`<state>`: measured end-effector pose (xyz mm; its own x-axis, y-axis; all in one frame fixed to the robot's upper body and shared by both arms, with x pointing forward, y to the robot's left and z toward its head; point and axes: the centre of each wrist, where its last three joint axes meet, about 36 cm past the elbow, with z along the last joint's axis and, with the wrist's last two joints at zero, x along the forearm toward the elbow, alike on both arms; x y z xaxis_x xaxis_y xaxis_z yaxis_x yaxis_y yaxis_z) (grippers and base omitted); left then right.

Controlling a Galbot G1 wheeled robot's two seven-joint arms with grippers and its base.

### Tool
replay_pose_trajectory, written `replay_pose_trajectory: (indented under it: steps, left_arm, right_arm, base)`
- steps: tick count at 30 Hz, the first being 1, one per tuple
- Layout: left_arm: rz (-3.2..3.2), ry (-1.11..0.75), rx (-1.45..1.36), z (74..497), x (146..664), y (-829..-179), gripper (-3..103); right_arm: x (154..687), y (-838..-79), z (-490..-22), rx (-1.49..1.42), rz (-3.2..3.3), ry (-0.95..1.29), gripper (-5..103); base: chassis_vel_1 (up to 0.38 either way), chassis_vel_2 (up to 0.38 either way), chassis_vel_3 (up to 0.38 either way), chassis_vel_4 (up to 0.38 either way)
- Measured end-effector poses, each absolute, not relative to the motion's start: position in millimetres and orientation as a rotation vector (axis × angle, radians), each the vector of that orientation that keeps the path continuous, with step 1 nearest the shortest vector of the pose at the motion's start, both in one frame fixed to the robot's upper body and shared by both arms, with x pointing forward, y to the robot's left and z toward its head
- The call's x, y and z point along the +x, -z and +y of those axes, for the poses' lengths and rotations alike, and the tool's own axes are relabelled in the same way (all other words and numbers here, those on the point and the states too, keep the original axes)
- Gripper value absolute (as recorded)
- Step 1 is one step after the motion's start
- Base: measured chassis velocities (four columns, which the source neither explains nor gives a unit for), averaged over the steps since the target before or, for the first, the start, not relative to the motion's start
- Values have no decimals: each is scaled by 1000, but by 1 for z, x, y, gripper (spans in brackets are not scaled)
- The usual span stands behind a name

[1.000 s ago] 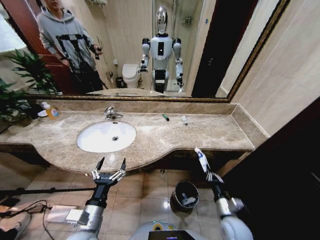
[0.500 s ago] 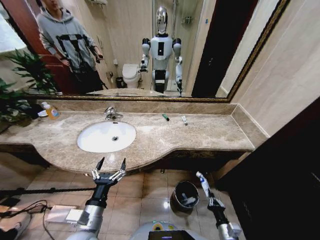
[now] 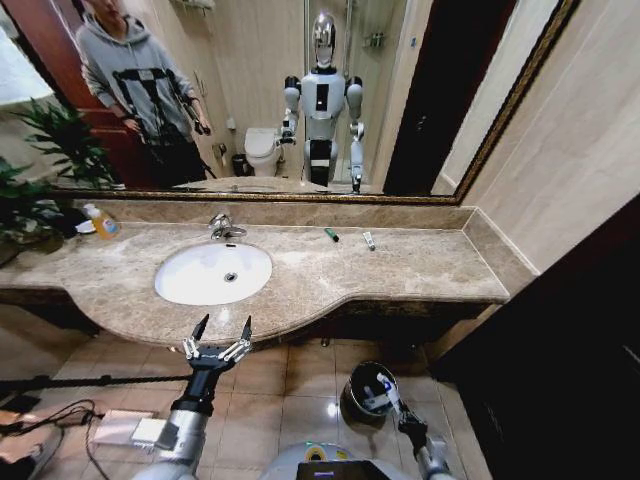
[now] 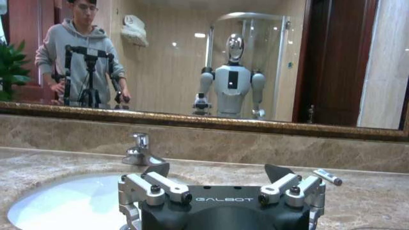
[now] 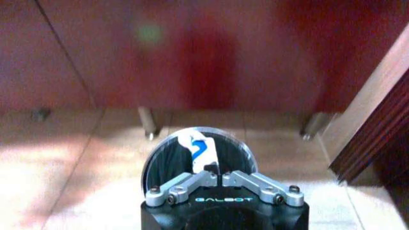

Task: Pick up the trash from the sink and place it in the trash bin.

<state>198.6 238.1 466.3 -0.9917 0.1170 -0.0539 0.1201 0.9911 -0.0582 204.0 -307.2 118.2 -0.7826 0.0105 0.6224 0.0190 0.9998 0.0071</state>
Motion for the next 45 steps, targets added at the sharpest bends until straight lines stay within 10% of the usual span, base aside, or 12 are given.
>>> replay_pose_trajectory:
  steps: [33,45]
  left_arm:
    - [3084,95,184,238,199,-466,100]
    - [3084,95,184,238,199,-466,100]
  right_arm:
    - [296,-49,-292,70,-2309,-116,0]
    - [284,-53,-291,73,-2319,-141,48]
  base:
    - [0,0,0,0]
    - [0,0,0,0]
